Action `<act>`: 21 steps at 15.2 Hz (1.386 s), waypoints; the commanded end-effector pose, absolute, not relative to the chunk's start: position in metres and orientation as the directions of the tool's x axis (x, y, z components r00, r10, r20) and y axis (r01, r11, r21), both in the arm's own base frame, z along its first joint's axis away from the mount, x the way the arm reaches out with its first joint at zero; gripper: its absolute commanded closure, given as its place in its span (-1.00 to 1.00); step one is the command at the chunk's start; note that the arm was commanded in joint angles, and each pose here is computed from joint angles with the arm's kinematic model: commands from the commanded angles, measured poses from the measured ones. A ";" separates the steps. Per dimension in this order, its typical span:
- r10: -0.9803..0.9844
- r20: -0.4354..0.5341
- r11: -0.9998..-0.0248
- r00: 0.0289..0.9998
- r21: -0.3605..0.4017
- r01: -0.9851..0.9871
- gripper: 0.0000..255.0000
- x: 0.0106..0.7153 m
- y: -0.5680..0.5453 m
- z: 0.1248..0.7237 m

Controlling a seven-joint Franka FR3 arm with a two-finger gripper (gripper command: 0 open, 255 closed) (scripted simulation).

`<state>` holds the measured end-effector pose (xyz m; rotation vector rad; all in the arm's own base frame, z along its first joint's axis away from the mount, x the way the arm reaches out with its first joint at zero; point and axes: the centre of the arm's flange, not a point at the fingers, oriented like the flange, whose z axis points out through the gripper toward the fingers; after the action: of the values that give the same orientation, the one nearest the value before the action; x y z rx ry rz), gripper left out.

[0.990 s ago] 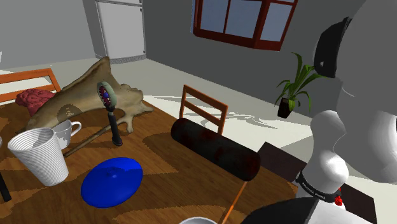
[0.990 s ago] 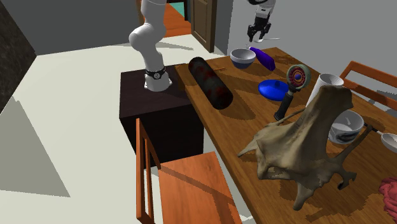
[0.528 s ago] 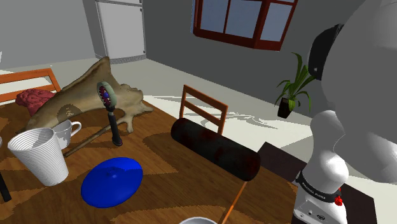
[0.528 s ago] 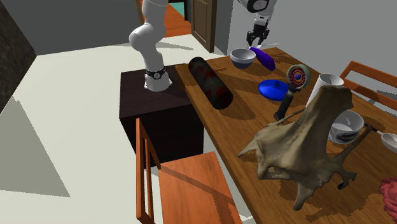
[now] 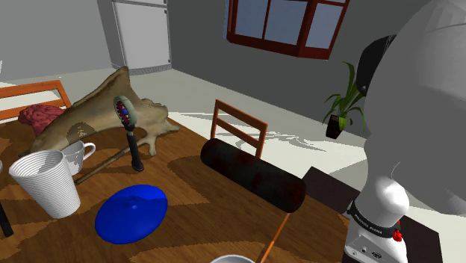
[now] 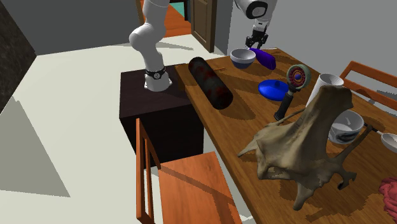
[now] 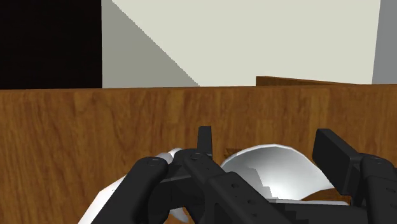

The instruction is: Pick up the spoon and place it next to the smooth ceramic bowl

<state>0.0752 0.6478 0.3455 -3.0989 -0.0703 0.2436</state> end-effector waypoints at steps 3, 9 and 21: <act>0.048 -0.155 -0.998 0.987 -0.036 0.043 1.00 0.075 0.648 0.345; 0.048 -0.155 -0.998 0.987 -0.036 0.043 -1.00 0.075 0.648 0.345; 0.048 -0.155 -0.998 0.987 -0.036 0.043 -1.00 0.083 0.646 0.394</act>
<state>0.0830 0.6463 0.3944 -3.0986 -0.0703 0.2434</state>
